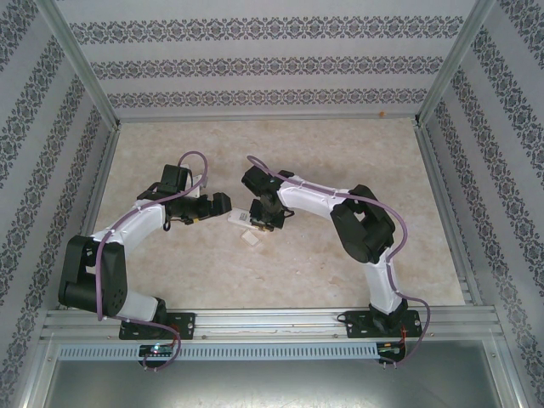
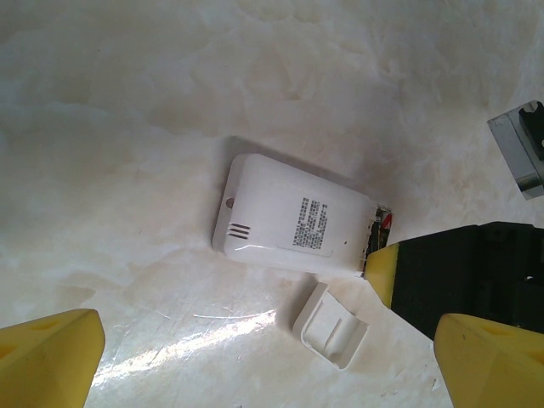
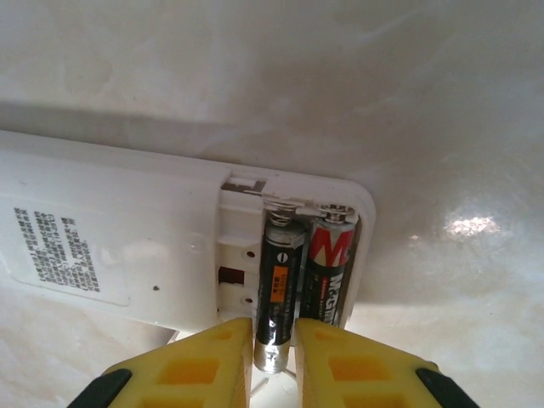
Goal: Load the batteries into the remote control
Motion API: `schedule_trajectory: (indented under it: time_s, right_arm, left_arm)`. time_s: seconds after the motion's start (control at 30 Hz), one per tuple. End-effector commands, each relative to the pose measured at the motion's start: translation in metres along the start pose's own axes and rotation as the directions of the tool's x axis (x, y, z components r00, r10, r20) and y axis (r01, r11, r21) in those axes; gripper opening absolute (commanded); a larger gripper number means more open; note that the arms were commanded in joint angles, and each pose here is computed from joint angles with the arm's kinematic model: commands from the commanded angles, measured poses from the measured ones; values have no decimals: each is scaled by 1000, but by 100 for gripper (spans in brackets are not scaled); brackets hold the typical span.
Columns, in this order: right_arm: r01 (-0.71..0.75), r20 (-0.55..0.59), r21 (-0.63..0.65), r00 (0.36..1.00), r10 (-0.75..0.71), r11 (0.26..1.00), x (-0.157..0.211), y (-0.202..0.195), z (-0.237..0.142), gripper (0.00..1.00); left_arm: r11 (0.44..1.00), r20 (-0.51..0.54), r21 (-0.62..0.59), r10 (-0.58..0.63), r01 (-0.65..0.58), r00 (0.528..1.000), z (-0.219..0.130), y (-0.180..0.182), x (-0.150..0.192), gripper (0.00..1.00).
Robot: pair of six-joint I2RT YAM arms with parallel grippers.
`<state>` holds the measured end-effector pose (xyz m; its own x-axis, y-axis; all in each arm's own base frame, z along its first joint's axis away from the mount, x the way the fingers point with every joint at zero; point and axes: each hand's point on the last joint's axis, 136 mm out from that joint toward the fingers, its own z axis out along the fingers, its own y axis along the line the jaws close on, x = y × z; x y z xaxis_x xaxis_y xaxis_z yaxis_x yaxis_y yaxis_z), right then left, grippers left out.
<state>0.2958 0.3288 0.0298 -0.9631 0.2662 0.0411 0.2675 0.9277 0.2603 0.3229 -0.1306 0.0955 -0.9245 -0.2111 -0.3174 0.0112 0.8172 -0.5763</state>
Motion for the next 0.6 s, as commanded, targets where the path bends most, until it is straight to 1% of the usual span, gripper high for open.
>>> schedule_trajectory:
  time_s: [0.0,0.2,0.37,0.57]
  right_arm:
    - [2,-6,7,1000,-2,1000,-2,-2,-6,22]
    - [-10,19,-10,1000,11,1000,-8,-2,-17,21]
    - [-18,9,2,1000,18,1000,-12,-6,-10,19]
    - [-21,1,16,1000,20,1000,-14,-6,0,18]
  left_arm:
    - [1000,-10,-19,4,-4,1000,2,6,2,100]
    - [1000,-9,-18,5,-5,1000,2,6,2,100]
    - [1000,-12,-17,-1,0,1000,3,7,3,100]
    - [1000,-10,-24,5,-5,1000,2,7,3,100]
